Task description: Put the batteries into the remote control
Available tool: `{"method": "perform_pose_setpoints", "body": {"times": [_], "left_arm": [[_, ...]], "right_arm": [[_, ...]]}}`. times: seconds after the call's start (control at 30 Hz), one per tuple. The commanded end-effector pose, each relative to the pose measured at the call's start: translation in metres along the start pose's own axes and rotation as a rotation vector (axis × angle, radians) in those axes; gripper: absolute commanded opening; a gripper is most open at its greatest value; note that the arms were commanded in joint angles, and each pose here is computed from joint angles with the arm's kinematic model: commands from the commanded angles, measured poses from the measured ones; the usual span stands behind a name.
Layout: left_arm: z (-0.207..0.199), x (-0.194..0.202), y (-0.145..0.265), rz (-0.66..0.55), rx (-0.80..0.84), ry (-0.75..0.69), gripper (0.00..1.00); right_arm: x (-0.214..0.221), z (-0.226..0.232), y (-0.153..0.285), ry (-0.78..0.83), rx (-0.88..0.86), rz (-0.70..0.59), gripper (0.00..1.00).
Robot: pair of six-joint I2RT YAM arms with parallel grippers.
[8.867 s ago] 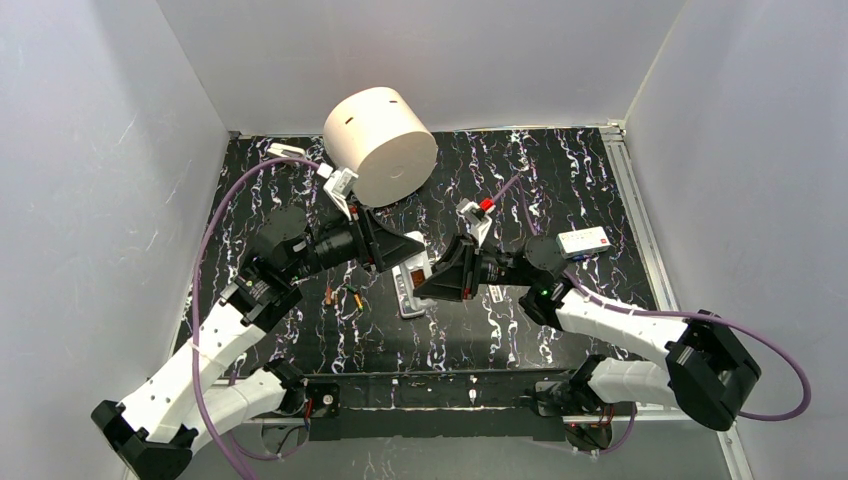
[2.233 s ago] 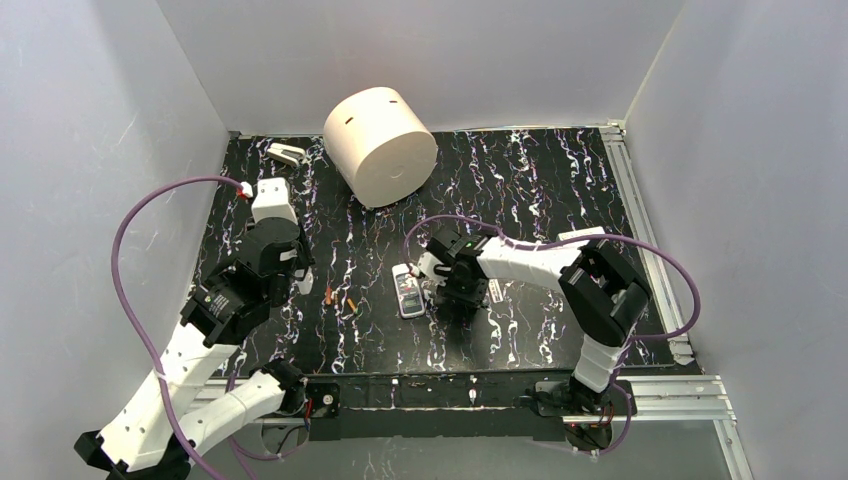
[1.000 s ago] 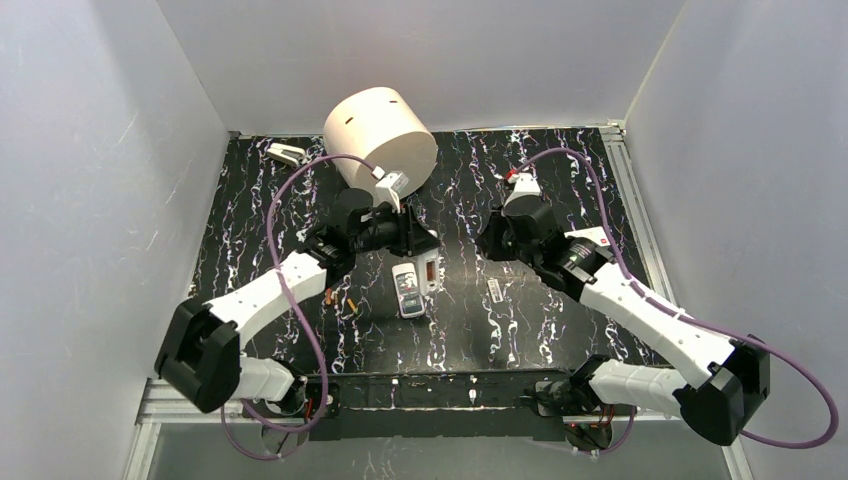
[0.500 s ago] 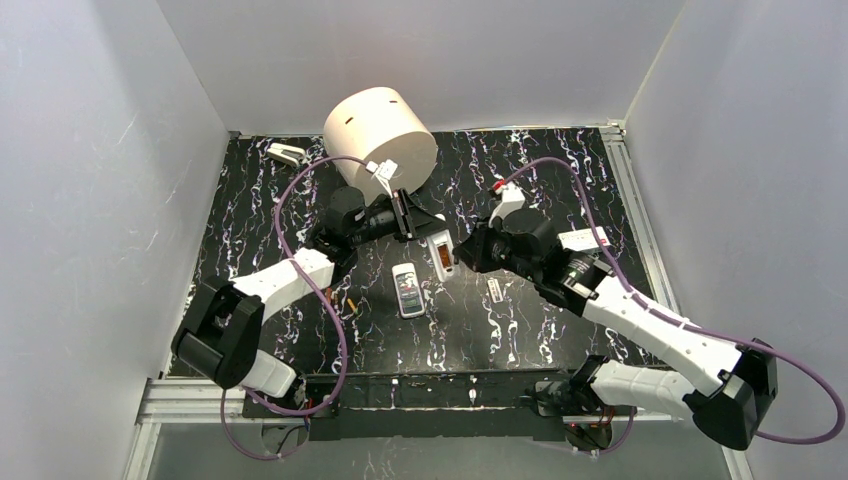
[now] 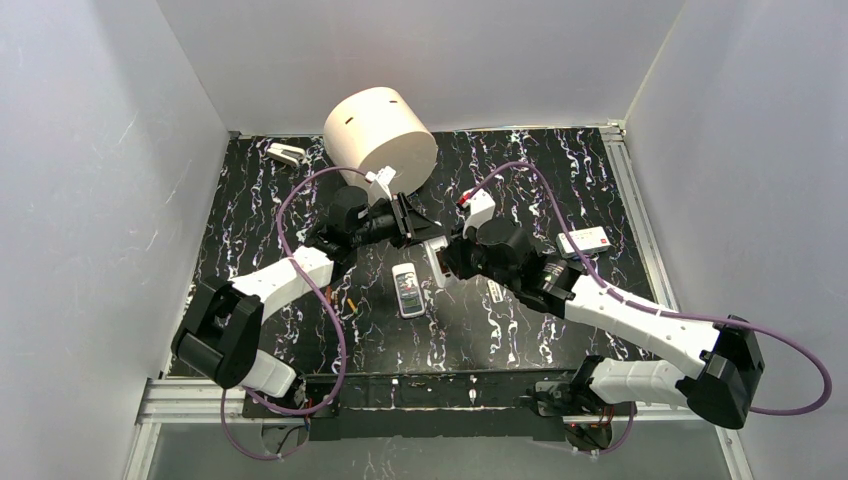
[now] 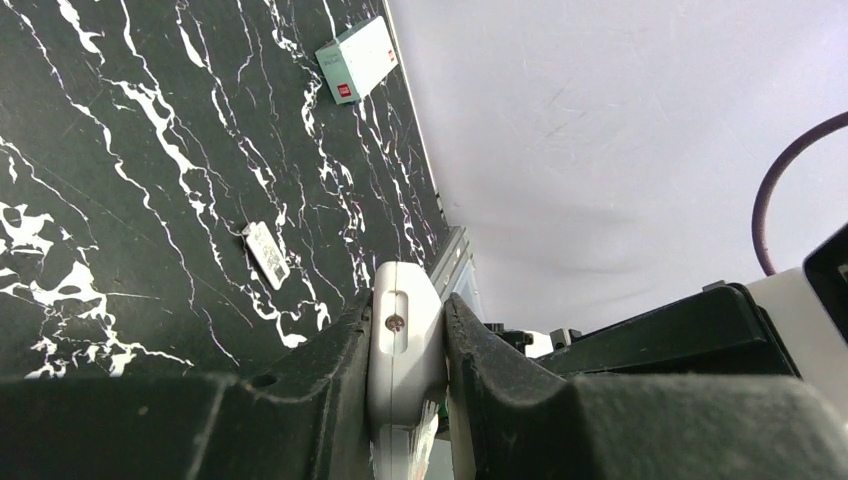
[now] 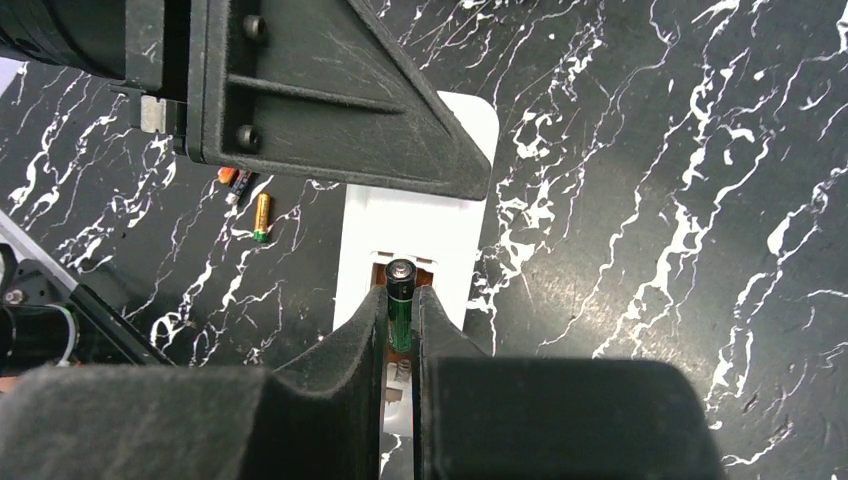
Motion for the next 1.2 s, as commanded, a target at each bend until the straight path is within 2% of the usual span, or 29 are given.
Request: {"method": "perform_pose_setpoints", "body": {"times": [0.0,0.2,0.4,0.93,1.17], "left_arm": [[-0.019,-0.006,0.003,0.011,0.028,0.007,0.0],[-0.023,-0.009,0.001,0.017,0.025,0.046,0.0],[-0.025,-0.011,0.002,0.024,-0.008,0.075,0.0],[-0.025,-0.012,0.002,0.038,-0.041,0.07,0.0],[-0.024,-0.011,0.004,0.042,-0.054,0.059,0.0]], "right_arm": [[-0.025,0.004,0.001,0.063,-0.006,-0.131,0.01],[-0.01,0.002,0.0,0.152,-0.005,-0.114,0.02],[0.006,-0.002,0.001,0.205,-0.021,-0.074,0.07],[0.009,0.001,-0.001,0.18,-0.031,-0.026,0.26],[-0.001,0.001,0.0,0.167,0.003,-0.057,0.32]]}}
Point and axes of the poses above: each gripper's point midway between its finger pads, its own y axis back along the fingers, its own z axis along the line the jaws close on, x = y × z, the point moved 8 cm from there along y, back along the fingers, and after that the axes turned 2 degrees about y, right-handed, at the moved point
